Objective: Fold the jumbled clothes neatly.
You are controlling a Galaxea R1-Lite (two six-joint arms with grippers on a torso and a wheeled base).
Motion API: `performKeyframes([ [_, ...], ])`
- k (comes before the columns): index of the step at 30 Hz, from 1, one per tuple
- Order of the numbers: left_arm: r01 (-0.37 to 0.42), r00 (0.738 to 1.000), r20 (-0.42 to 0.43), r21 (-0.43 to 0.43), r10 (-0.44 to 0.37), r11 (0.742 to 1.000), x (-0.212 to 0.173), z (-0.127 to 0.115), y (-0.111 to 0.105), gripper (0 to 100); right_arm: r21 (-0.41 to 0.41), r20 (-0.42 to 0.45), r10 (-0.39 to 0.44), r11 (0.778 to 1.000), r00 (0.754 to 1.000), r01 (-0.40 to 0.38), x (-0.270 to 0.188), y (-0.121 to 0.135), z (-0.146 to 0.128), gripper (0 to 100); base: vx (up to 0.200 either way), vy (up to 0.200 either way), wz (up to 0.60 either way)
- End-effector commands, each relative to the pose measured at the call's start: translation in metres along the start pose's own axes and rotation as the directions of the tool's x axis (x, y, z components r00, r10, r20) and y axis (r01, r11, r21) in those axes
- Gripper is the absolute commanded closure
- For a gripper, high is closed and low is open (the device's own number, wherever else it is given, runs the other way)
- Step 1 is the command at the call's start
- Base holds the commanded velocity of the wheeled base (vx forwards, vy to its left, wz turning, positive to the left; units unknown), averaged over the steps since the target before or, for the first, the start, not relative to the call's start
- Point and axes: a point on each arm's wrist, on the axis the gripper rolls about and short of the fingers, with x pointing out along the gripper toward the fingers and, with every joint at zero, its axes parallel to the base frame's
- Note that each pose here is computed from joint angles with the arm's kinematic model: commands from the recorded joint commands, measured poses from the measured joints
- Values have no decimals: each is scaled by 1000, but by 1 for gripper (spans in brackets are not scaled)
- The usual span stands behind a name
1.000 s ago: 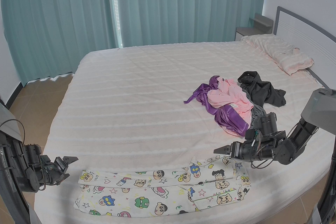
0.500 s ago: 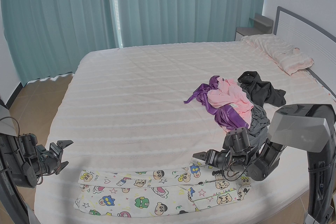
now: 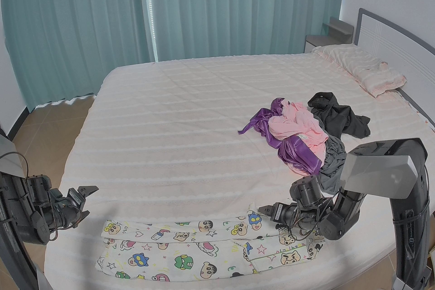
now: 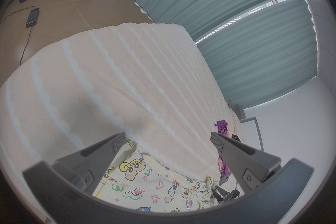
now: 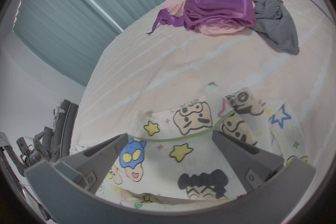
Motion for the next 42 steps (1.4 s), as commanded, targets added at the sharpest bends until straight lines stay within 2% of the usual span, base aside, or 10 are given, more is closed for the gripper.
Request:
performKeyframes([
  [1,-5,1000,-5,-3,5,1000,2,-1,1,0,28,68,6,1000,998,-8,-12,0,22,0,0,0,0],
  [4,-4,1000,-3,-4,4,1000,2,0,2,0,36,118,58,997,991,-63,-30,14,39,0,0,0,0],
  [9,-4,1000,-3,-4,4,1000,2,0,1,0,-27,114,163,987,980,-161,-25,54,30,0,0,0,0],
  [14,-4,1000,-4,-3,4,1000,2,0,1,0,-103,-24,170,980,985,-171,-6,88,-6,0,0,0,0],
  [16,-4,1000,-4,-3,4,1000,2,0,1,0,-103,-24,170,980,985,-171,-6,88,-6,0,0,0,0],
  [17,-2,1000,-2,-1,2,1000,3,0,1,0,-129,-80,143,980,987,-152,9,93,-25,0,0,0,0],
  [24,1,1000,-6,8,0,1000,8,0,0,0,-108,-88,133,984,987,-143,14,87,-28,0,0,0,0],
  [31,-62,998,-6,112,63,992,29,-15,-4,0,63,28,167,984,986,-168,-37,82,16,0,0,0,0],
  [35,-128,989,-36,260,142,957,38,-34,-7,0,106,53,150,982,987,-155,-62,56,25,0,0,0,0],
  [42,-217,970,-35,336,242,917,48,-56,-6,0,144,101,209,964,973,-222,-63,36,23,0,0,0,0],
])
